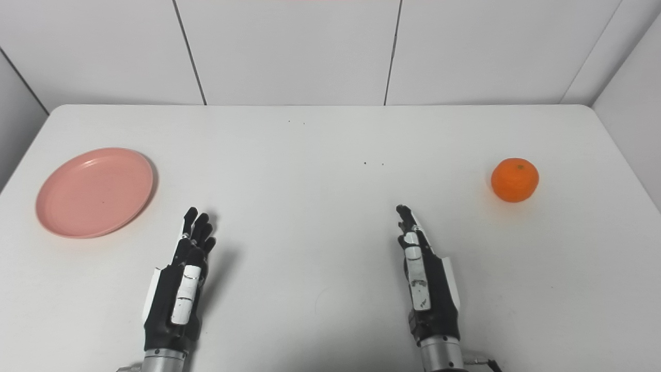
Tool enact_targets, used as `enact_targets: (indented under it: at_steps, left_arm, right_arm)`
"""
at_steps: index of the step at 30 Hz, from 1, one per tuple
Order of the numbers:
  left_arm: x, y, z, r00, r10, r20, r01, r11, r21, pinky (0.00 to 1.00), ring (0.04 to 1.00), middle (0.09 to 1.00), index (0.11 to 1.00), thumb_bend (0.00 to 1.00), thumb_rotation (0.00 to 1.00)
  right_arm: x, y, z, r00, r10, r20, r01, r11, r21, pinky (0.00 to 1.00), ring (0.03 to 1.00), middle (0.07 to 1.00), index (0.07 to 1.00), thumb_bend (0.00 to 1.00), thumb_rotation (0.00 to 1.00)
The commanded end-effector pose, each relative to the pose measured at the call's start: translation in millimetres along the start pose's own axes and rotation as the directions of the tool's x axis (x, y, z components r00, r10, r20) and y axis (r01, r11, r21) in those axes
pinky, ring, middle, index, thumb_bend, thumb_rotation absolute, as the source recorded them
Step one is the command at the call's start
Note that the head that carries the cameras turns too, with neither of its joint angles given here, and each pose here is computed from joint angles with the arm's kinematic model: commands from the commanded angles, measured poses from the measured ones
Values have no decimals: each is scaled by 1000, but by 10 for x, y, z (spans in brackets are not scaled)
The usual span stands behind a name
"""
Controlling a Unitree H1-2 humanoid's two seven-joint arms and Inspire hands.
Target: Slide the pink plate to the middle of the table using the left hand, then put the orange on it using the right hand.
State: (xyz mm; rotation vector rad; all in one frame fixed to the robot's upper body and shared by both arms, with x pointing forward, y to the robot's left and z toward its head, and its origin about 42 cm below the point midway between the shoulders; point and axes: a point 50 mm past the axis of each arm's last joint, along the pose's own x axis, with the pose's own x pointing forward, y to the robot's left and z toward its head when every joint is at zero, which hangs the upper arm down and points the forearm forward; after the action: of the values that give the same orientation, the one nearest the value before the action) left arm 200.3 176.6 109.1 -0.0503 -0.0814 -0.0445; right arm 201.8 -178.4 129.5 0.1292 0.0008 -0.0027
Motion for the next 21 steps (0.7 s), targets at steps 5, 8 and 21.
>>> enact_targets:
  at_steps: [5, 8, 21]
  left_arm:
    - [-497, 122, -347, 980, 45, -193, -34, 997, 64, 1000, 1000, 1000, 1000, 729, 868]
    - [-497, 97, -350, 979, 50, -195, -36, 996, 76, 1000, 1000, 1000, 1000, 749, 880]
    - [-508, 152, -340, 980, 47, -193, -33, 997, 75, 1000, 1000, 1000, 1000, 757, 882]
  right_arm:
    - [-375, -201, -210, 989, -17, -150, 15, 1000, -13, 1000, 1000, 974, 918, 796, 1000]
    - [-374, -221, -209, 988, -21, -154, 20, 1000, -7, 1000, 998, 971, 918, 793, 1000]
    - [-371, -165, -202, 988, -16, -155, 16, 1000, 3, 1000, 1000, 975, 921, 798, 1000]
